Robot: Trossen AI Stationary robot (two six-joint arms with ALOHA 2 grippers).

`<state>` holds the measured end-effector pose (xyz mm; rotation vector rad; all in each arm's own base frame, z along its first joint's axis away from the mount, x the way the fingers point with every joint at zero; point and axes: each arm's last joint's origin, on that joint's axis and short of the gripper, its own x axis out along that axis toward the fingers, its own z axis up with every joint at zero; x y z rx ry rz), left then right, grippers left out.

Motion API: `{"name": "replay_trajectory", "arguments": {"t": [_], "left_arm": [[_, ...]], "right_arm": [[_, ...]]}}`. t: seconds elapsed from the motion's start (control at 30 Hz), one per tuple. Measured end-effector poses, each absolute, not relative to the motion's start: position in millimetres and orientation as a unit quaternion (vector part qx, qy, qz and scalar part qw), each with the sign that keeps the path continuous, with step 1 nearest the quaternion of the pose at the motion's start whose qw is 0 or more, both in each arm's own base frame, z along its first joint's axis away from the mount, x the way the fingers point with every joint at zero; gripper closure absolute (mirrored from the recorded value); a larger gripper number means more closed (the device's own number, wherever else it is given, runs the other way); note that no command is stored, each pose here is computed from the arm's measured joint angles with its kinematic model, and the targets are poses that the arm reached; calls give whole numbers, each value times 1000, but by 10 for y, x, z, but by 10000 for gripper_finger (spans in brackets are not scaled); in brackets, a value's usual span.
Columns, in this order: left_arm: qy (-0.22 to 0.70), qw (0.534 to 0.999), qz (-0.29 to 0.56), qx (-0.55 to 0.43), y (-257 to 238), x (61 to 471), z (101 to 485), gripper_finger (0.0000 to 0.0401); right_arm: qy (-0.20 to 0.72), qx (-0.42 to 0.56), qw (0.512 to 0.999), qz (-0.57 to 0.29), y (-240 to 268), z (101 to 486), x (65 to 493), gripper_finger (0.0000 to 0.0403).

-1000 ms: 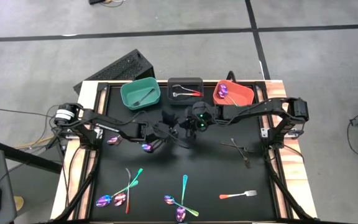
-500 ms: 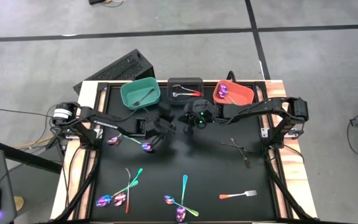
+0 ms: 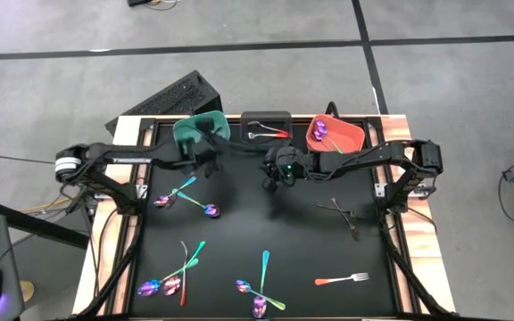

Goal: Sort silverware by color (type)
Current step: Put the black fork into the green bin, then put the blue spoon into the orange bin

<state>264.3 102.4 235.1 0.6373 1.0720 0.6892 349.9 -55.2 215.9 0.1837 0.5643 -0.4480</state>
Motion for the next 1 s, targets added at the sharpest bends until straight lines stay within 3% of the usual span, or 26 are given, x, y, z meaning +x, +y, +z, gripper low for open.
{"name": "replay_trajectory", "arguments": {"t": [0.23, 0.47, 0.83, 1.0], "left_arm": [[515, 793, 260, 196, 1376, 2372, 2335, 400], [551, 771, 273, 165, 1568, 2189, 2291, 395], [543, 768, 320, 115, 1687, 2097, 2289, 281], [534, 770, 335, 94, 1695, 2090, 2289, 255]], "right_arm": [[283, 75, 932, -213, -530, 2153, 3498, 274], [298, 73, 928, -213, -523, 2129, 3481, 273], [320, 59, 923, -205, -487, 2102, 3463, 273], [338, 55, 920, -192, -412, 2095, 3439, 273]]}}
